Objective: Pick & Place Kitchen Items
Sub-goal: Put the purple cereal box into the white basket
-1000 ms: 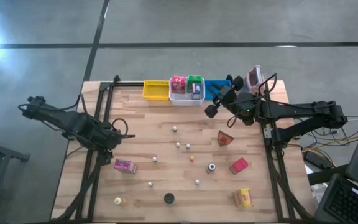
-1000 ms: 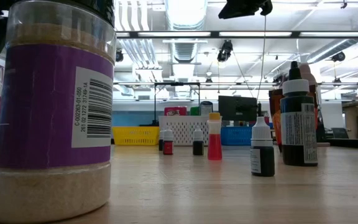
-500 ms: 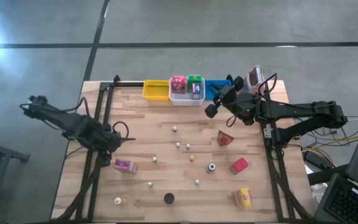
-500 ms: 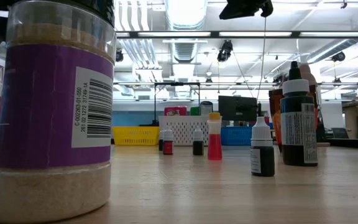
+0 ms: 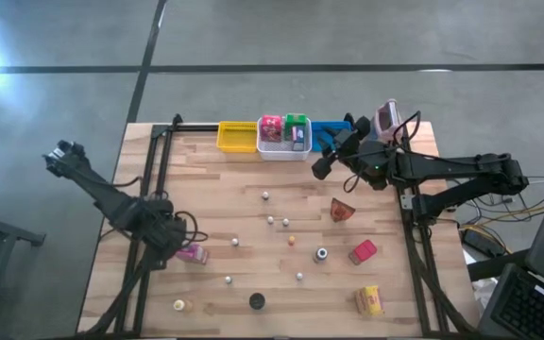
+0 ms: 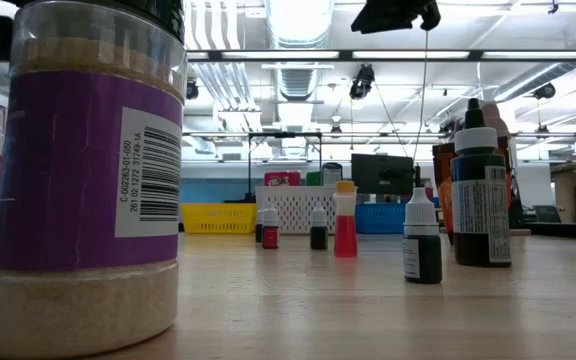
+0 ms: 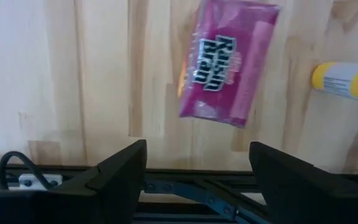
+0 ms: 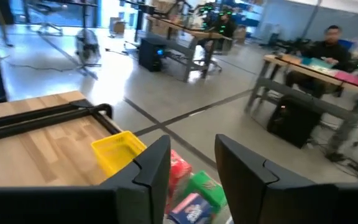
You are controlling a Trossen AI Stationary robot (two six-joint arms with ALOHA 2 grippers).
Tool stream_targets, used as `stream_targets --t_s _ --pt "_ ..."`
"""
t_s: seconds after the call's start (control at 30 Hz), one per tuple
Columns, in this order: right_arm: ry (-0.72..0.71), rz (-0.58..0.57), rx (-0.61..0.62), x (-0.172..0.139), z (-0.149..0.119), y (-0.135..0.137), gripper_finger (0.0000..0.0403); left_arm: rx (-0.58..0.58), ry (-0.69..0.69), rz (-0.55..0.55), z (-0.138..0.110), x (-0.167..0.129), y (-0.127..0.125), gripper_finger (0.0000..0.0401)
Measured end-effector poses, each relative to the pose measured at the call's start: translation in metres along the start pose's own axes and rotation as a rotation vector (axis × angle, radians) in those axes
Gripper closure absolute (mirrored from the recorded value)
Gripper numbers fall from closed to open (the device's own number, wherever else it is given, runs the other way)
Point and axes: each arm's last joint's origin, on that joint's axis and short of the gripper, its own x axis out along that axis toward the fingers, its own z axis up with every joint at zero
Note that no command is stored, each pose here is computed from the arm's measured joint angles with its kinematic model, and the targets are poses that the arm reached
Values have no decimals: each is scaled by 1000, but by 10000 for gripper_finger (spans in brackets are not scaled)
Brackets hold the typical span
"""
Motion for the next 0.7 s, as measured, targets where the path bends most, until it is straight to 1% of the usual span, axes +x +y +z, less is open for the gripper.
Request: stream_targets --t_s 0.17,0.43,0.7 --pt "2 30 33 1 0 0 244 33 -78 15 4 0 -6 112" --pt "19 27 34 1 -2 0 206 91 -39 61 10 11 -13 112" --pt "20 20 34 2 -2 -2 193 118 -5 79 18 22 -20 112"
